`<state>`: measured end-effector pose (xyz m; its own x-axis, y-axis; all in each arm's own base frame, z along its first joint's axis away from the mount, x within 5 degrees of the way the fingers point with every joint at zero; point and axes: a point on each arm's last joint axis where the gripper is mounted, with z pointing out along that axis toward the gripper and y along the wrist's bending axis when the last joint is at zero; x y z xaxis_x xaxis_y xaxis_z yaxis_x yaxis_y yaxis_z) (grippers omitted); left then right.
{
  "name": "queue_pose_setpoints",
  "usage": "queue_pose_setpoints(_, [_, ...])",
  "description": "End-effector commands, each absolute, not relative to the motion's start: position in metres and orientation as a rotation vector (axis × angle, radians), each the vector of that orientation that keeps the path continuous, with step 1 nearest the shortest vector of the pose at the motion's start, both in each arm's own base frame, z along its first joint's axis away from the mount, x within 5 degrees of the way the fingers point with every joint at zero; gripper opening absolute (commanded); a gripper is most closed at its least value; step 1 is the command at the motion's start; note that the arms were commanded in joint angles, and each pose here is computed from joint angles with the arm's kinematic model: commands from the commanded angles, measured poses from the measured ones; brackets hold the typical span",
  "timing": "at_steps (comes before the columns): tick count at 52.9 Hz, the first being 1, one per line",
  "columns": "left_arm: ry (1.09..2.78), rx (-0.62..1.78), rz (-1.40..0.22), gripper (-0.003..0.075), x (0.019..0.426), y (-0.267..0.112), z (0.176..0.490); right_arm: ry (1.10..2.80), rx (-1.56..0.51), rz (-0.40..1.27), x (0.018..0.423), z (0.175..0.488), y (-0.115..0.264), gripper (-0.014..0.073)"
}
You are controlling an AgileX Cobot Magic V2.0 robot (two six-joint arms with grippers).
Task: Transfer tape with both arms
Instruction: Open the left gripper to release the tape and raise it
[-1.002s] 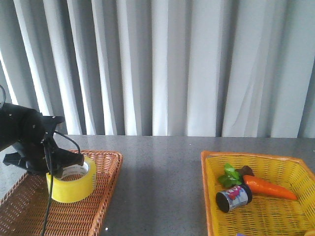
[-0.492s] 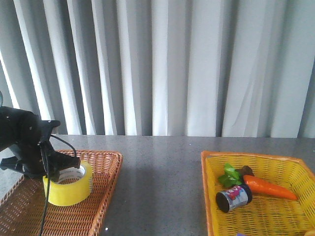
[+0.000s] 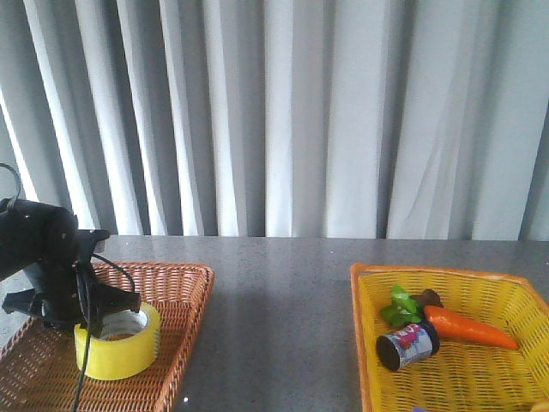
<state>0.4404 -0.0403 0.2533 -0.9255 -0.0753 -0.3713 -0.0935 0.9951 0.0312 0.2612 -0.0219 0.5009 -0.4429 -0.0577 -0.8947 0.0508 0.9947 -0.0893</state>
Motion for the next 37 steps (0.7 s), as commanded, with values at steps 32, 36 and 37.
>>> queue_pose_setpoints(32, [2.644, -0.131, 0.033, 0.0455, 0.4359, -0.0413, 0.291, 1.91, -0.001, -0.145, 0.2504, 0.5201, -0.0232, -0.0008])
queue_pose_setpoints(36, [2.656, -0.132, 0.036, 0.0495, 0.435, -0.0412, 0.2905, 1.91, -0.001, -0.145, 0.2504, 0.5201, -0.0232, -0.0008])
queue_pose_setpoints(37, [2.659, -0.133, 0.037, 0.0501, 0.4348, -0.0411, 0.2904, 1.91, -0.001, -0.145, 0.2504, 0.5201, -0.0232, -0.0008])
